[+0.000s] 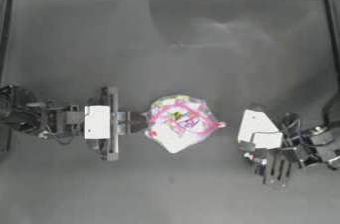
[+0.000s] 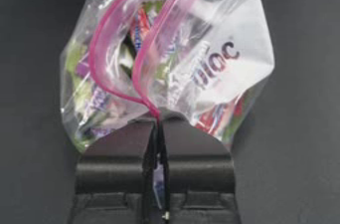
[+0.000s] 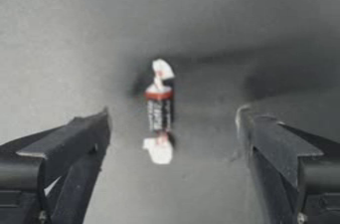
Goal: Put candy in bag
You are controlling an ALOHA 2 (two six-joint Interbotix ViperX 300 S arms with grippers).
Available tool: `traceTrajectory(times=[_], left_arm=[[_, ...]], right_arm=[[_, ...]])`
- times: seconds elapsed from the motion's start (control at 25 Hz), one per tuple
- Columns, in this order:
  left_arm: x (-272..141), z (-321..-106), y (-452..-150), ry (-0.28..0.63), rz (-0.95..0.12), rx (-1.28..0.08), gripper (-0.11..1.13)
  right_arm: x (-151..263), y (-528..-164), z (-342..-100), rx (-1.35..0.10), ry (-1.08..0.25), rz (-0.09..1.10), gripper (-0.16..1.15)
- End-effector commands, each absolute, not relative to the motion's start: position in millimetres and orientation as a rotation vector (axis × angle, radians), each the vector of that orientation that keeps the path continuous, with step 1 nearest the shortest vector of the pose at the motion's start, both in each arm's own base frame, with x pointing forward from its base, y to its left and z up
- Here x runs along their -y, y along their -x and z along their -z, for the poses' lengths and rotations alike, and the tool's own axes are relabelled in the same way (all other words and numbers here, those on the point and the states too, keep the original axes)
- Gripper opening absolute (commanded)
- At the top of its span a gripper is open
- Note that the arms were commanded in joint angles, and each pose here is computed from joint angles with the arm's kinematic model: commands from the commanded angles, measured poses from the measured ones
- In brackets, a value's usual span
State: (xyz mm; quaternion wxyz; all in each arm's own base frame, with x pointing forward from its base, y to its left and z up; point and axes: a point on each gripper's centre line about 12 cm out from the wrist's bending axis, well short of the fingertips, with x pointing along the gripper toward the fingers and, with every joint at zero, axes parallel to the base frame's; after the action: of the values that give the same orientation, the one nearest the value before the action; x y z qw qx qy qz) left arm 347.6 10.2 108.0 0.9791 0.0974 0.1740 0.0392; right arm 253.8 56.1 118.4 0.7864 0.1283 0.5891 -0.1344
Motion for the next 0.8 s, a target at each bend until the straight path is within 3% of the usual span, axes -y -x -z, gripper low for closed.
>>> traceTrajectory(times=[0.04,0.52,0.8], left_arm=[[-9.6,-116.6,-352.2,-0.195,-0.081,-0.32,0.34],[-9.6,-116.5,-352.5,-0.195,-0.08,-0.323,0.34],[-9.6,-116.5,-352.5,-0.193,-0.08,-0.323,0.34]], right_arm=[[-57.0,-257.6,-119.2,-1.254,-0.277,0.286,1.0],[-61.8,-259.3,-105.1,-1.284,-0.261,0.308,0.97],[-66.9,-260.6,-99.1,-1.318,-0.236,0.317,0.64]])
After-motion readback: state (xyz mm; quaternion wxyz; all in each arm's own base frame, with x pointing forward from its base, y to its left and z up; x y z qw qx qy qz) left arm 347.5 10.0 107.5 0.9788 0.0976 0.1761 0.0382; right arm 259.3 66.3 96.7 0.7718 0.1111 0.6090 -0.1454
